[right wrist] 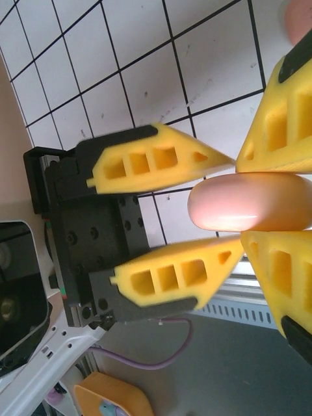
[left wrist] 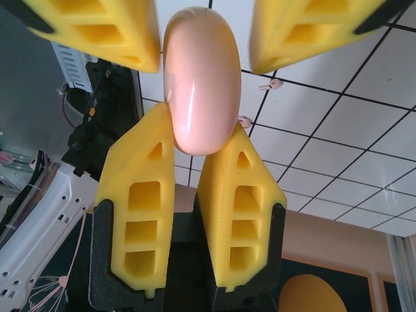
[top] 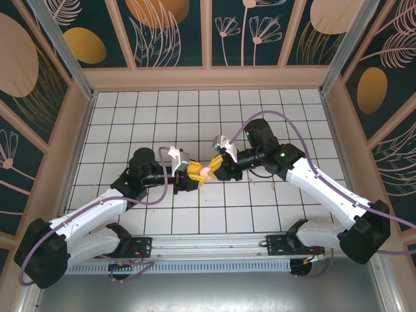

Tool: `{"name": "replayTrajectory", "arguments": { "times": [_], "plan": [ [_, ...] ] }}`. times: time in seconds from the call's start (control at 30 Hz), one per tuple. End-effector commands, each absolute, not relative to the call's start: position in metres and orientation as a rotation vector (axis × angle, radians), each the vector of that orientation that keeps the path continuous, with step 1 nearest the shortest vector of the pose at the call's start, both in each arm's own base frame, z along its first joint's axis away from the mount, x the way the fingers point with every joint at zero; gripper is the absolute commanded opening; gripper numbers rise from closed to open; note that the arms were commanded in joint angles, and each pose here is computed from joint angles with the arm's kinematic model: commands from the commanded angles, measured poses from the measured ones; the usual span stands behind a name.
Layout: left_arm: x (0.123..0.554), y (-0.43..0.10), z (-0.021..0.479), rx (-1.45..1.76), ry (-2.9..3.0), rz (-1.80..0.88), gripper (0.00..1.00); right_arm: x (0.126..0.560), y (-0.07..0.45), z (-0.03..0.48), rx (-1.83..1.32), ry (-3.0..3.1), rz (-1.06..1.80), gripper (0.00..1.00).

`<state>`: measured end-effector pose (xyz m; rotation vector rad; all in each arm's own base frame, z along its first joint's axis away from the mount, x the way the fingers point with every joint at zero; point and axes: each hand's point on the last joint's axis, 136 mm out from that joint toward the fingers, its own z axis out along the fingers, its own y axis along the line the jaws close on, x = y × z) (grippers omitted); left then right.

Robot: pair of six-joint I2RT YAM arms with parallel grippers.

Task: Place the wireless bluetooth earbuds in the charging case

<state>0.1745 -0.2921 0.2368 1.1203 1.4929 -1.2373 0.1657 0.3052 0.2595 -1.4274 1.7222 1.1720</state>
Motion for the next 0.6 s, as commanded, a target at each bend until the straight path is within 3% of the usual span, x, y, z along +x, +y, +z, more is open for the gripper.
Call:
{"name": "replayTrajectory", "arguments": {
  "times": [0.0, 0.17, 0.3, 0.57],
  "plan": [
    [0.171, -0.295, 0.244, 1.142, 1.444, -1.258, 0.29, 0.159, 0.310, 0.276, -1.459, 1.643, 1.208, 0.22],
    [0.170, -0.295, 0.242, 1.145, 1.449, -1.256, 0.23, 0.159, 0.309, 0.274, -1.459, 1.645, 1.212, 0.23],
    [0.170, -0.294, 0.242, 1.147, 1.449, -1.257, 0.21, 0.165, 0.307, 0.275, -1.415, 1.642, 1.189, 0.36],
    [0.169, -0.294, 0.244, 1.145, 1.440, -1.257, 0.20, 0.173, 0.299, 0.279, -1.345, 1.649, 1.205, 0.42]
  ]
}}
